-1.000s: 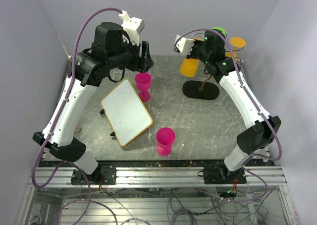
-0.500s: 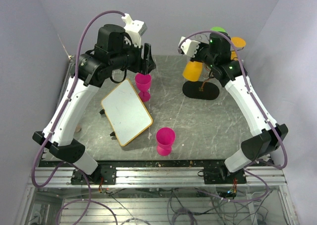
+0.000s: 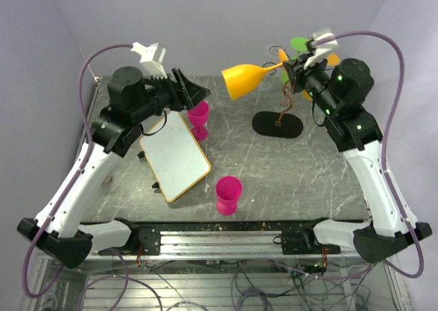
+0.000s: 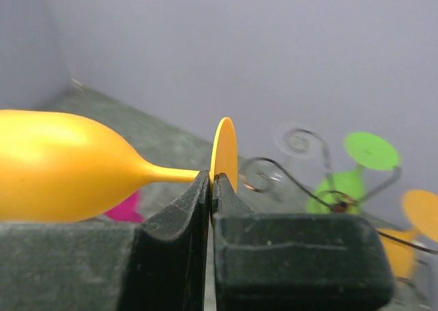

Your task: Take the wine glass off the wine glass rack

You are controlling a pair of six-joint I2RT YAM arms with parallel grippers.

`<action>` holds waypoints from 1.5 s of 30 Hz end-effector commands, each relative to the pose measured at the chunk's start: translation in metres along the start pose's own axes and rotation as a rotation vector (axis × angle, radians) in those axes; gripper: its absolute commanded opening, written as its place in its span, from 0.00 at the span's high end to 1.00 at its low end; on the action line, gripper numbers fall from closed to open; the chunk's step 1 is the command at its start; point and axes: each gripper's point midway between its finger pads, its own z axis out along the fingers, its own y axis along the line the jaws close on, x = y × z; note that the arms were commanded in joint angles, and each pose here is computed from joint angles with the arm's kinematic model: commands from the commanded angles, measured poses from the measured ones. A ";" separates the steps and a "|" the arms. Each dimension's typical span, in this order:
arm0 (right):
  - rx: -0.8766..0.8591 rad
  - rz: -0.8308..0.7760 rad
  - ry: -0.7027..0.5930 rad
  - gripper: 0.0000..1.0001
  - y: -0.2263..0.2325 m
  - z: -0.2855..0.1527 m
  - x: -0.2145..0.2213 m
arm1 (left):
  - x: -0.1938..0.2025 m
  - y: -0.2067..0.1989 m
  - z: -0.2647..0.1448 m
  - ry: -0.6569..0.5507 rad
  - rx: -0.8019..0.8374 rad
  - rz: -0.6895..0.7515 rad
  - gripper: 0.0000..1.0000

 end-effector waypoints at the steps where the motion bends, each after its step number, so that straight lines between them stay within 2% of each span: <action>1: -0.150 0.372 -0.164 1.00 0.036 -0.005 -0.033 | -0.042 -0.026 -0.018 -0.209 0.094 -0.122 0.31; 8: -0.274 0.442 -0.218 1.00 0.058 -0.008 -0.038 | -0.039 -0.037 -0.018 -0.188 0.152 -0.128 0.33; 12: -0.352 0.483 -0.241 1.00 0.071 -0.006 -0.041 | -0.033 -0.039 -0.003 -0.119 0.176 -0.120 0.41; 14: -0.355 0.491 -0.248 1.00 0.071 -0.004 -0.041 | -0.031 -0.036 0.003 -0.091 0.157 -0.117 0.53; 18: -0.275 0.512 -0.200 1.00 0.060 0.012 -0.030 | -0.038 -0.013 0.012 -0.086 0.042 -0.103 0.86; 20: -0.184 0.556 -0.132 0.95 0.047 0.028 -0.018 | -0.043 0.003 0.019 -0.068 -0.004 -0.110 0.93; 22: -0.069 0.588 -0.071 0.79 0.030 0.039 -0.009 | -0.042 0.027 0.033 -0.022 -0.056 -0.131 0.93; 24: 0.022 0.526 -0.050 0.66 0.013 0.043 -0.003 | -0.046 0.055 0.043 0.002 -0.132 -0.152 0.93; 28: 0.245 0.491 -0.100 0.38 -0.027 0.025 -0.005 | -0.061 0.124 0.047 -0.014 -0.344 -0.168 0.93; 30: 0.301 0.450 -0.133 0.30 -0.040 0.015 -0.012 | -0.066 0.161 0.042 -0.014 -0.435 -0.188 0.93; 33: 0.359 0.378 -0.102 0.23 -0.052 0.010 -0.012 | -0.066 0.218 0.025 0.005 -0.590 -0.205 0.93; 36: 0.362 0.267 -0.015 0.21 -0.055 0.014 -0.005 | -0.060 0.263 0.006 0.080 -0.715 -0.125 0.93; 40: 0.283 0.121 -0.004 0.18 -0.049 0.020 -0.010 | -0.046 0.311 -0.029 0.239 -0.897 -0.019 0.93; 45: 0.245 -0.009 0.015 0.18 -0.050 0.041 -0.012 | -0.029 0.350 -0.064 0.377 -0.993 -0.044 0.93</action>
